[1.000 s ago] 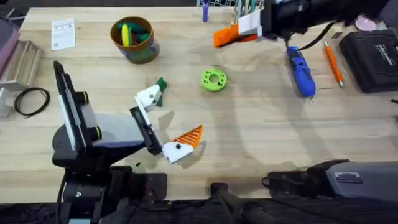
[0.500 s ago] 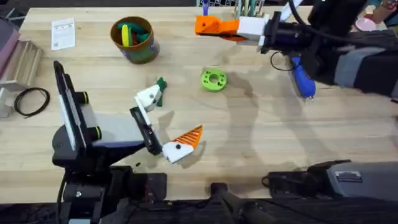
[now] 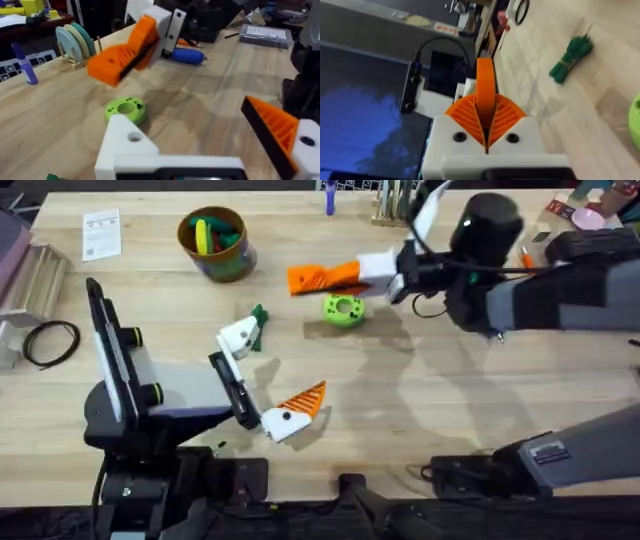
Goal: Pick up the gripper from the table and insert it into the empty holder that is missing its gripper. Then pick up a screw, insert it into the mounting hole, and use the screwdriver to tighten it. Finally, clean up the table by picking up the vegetable and placing it into the bucket.
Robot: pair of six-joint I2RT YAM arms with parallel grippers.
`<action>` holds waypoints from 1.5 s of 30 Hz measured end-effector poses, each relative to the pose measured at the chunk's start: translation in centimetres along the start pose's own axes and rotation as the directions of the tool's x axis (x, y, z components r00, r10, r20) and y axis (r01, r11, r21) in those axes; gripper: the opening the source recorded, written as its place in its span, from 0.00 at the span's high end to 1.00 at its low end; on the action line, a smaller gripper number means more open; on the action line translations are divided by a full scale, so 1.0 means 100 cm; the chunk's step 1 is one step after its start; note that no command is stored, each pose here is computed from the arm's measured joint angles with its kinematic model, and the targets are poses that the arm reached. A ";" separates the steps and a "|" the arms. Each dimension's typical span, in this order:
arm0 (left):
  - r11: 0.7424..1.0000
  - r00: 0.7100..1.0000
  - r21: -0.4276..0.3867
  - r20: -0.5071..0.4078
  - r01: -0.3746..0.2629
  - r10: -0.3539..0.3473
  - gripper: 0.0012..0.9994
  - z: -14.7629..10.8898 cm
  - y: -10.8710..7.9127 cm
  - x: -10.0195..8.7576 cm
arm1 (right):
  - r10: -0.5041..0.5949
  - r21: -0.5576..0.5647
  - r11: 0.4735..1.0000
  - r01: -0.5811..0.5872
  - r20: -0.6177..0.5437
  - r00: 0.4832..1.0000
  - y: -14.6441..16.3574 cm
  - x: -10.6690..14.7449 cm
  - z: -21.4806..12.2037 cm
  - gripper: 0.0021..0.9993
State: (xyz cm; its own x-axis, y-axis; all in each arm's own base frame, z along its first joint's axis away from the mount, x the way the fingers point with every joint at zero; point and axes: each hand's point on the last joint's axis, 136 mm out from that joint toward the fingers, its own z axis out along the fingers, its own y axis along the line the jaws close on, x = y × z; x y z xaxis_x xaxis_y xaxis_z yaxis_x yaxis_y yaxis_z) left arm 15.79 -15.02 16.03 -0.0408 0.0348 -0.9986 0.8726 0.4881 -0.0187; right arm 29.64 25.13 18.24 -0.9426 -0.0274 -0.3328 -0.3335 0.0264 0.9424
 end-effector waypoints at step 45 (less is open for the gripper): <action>1.000 1.000 0.000 0.000 -0.001 0.001 0.01 0.000 0.000 0.000 | 0.083 -0.120 0.982 -0.145 -0.413 0.907 0.011 0.070 0.063 0.99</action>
State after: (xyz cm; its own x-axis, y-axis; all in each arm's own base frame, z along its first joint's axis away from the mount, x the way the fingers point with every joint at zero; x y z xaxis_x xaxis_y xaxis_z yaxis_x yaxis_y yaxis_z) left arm 15.79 -15.02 16.03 -0.0403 0.0350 -0.9986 0.8726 0.4881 -0.0181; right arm 22.54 31.27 16.73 -0.8755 -0.4355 -0.2095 -0.1892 -0.0901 0.9778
